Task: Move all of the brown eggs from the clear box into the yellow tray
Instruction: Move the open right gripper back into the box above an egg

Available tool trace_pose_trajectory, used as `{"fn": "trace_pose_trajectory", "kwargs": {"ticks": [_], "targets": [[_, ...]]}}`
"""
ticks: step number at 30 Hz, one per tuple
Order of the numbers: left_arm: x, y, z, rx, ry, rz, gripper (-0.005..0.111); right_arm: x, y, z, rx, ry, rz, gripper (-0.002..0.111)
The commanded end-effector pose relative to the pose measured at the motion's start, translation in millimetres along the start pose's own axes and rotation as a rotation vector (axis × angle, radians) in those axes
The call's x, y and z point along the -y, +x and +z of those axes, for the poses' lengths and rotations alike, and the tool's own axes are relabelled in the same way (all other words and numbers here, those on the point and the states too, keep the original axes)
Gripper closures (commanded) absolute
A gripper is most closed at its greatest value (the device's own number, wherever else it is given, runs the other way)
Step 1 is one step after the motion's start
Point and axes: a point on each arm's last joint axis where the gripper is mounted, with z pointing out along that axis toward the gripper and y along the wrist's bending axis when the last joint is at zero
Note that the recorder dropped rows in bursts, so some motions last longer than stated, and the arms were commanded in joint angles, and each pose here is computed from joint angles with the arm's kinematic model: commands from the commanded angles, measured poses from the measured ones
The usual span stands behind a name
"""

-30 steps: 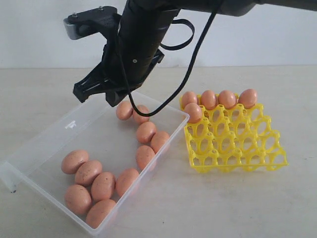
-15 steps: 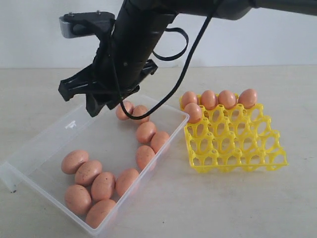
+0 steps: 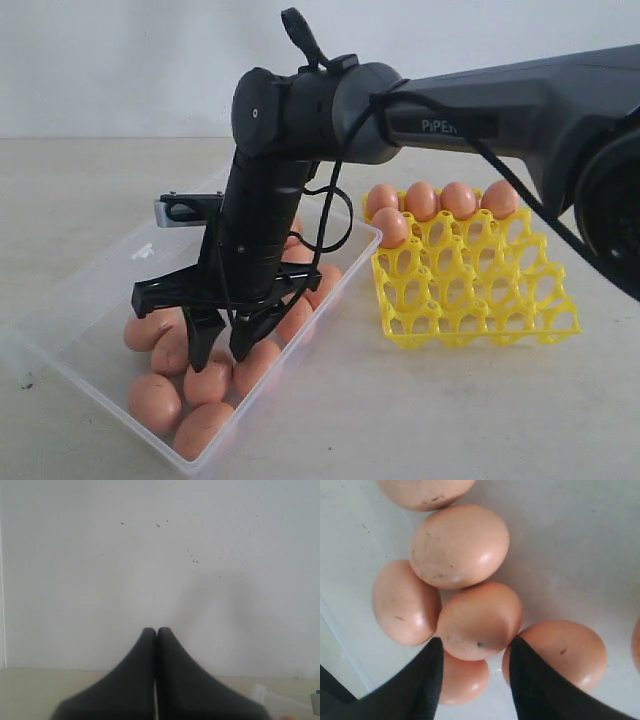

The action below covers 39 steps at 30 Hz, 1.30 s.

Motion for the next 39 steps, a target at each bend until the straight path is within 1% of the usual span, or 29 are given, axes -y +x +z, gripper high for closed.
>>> {"fn": "trace_pose_trajectory", "kwargs": {"ticks": [1, 3, 5, 10, 12, 19, 24, 25, 26, 27, 28, 29, 30, 31, 32, 39], "targets": [[0.3, -2, 0, 0.015, 0.004, 0.006, 0.111, -4, -3, 0, 0.033, -0.004, -0.023, 0.051], [0.3, -2, 0, 0.015, 0.004, 0.006, 0.111, -4, -5, 0, 0.054, -0.004, -0.023, 0.039], [0.3, -2, 0, 0.015, 0.004, 0.006, 0.111, -4, -5, 0, 0.06, -0.004, -0.023, 0.035], [0.3, -2, 0, 0.015, 0.004, 0.006, 0.111, 1, -6, 10, 0.04, 0.008, 0.008, 0.035], [0.3, -2, 0, 0.015, 0.004, 0.006, 0.111, 4, -10, 16, 0.061, 0.008, 0.015, 0.035], [0.3, -2, 0, 0.015, 0.004, 0.006, 0.111, 5, -24, 16, 0.216, 0.014, 0.004, 0.035], [0.3, -1, 0, -0.001, 0.005, 0.006, 0.111, 7, -25, 24, 0.196, 0.002, 0.031, 0.035], [0.3, 0, 0, -0.012, 0.005, 0.006, 0.111, 7, -25, 24, 0.195, 0.01, -0.05, 0.035], [0.3, 0, 0, -0.014, 0.005, 0.006, 0.111, 6, -24, 22, 0.193, 0.022, -0.19, 0.035], [0.3, 1, 0, -0.016, 0.005, 0.006, 0.111, 5, -23, 20, 0.191, 0.025, -0.276, 0.035], [0.3, 1, 0, -0.021, 0.005, 0.006, 0.111, 3, -21, 17, 0.18, 0.036, -0.445, 0.035], [0.3, 1, 0, -0.025, 0.005, 0.006, 0.111, 2, -21, 14, 0.178, 0.041, -0.524, 0.035], [0.3, 3, 0, -0.038, 0.005, 0.006, 0.111, 0, -20, 9, 0.183, 0.053, -0.66, 0.035], [0.3, 3, 0, -0.043, 0.005, 0.006, 0.111, 0, -19, 8, 0.181, 0.062, -0.725, 0.035], [0.3, 3, 0, -0.045, 0.005, 0.006, 0.111, -1, -20, 6, 0.189, 0.067, -0.753, 0.035], [0.3, 4, 0, -0.057, 0.005, 0.006, 0.111, -3, -27, 4, 0.275, 0.05, -0.495, 0.035]]}}
